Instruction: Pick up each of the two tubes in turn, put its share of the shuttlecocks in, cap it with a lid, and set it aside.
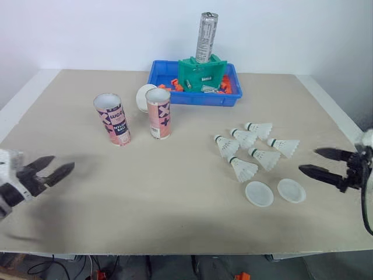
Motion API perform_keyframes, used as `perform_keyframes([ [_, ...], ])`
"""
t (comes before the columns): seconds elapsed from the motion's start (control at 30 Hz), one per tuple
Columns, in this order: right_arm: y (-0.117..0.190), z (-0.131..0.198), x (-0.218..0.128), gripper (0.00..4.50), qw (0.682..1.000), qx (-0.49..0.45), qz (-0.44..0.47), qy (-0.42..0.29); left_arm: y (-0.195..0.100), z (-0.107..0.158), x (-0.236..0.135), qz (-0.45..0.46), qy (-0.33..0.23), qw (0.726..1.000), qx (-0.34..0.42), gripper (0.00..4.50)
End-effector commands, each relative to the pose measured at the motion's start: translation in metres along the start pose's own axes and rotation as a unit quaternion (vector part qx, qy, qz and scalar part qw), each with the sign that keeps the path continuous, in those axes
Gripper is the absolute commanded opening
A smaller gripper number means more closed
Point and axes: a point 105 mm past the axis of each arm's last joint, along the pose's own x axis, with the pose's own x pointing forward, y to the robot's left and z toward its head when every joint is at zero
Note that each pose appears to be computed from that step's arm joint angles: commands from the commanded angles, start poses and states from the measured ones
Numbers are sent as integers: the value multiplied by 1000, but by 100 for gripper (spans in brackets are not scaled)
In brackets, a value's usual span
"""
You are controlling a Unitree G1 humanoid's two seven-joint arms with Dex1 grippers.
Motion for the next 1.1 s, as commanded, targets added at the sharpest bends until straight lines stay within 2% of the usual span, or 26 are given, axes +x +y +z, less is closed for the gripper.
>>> perform_keyframes([
  [0.03, 25, 24, 17, 447, 998, -25, 33, -39, -1, 11, 13, -13, -31, 998, 46, 450],
  [0.17, 44, 53, 50, 447, 993, -44, 31, -106, -8, 21, 40, -44, -63, 996, 54, 450],
  [0.33, 65, 50, 73, 447, 993, -51, 46, -98, -13, 21, 68, -74, -76, 994, 37, 450],
  [0.5, 88, 57, 83, 447, 989, -51, 72, -120, -16, 19, 92, -81, -87, 993, 26, 450],
  [0.73, 112, 63, 95, 447, 985, -46, 92, -140, -33, 25, 129, -117, -83, 988, 60, 450],
  [1.1, 155, 75, 102, 447, 974, -32, 144, -171, -39, 41, 153, -110, -81, 986, 99, 450],
])
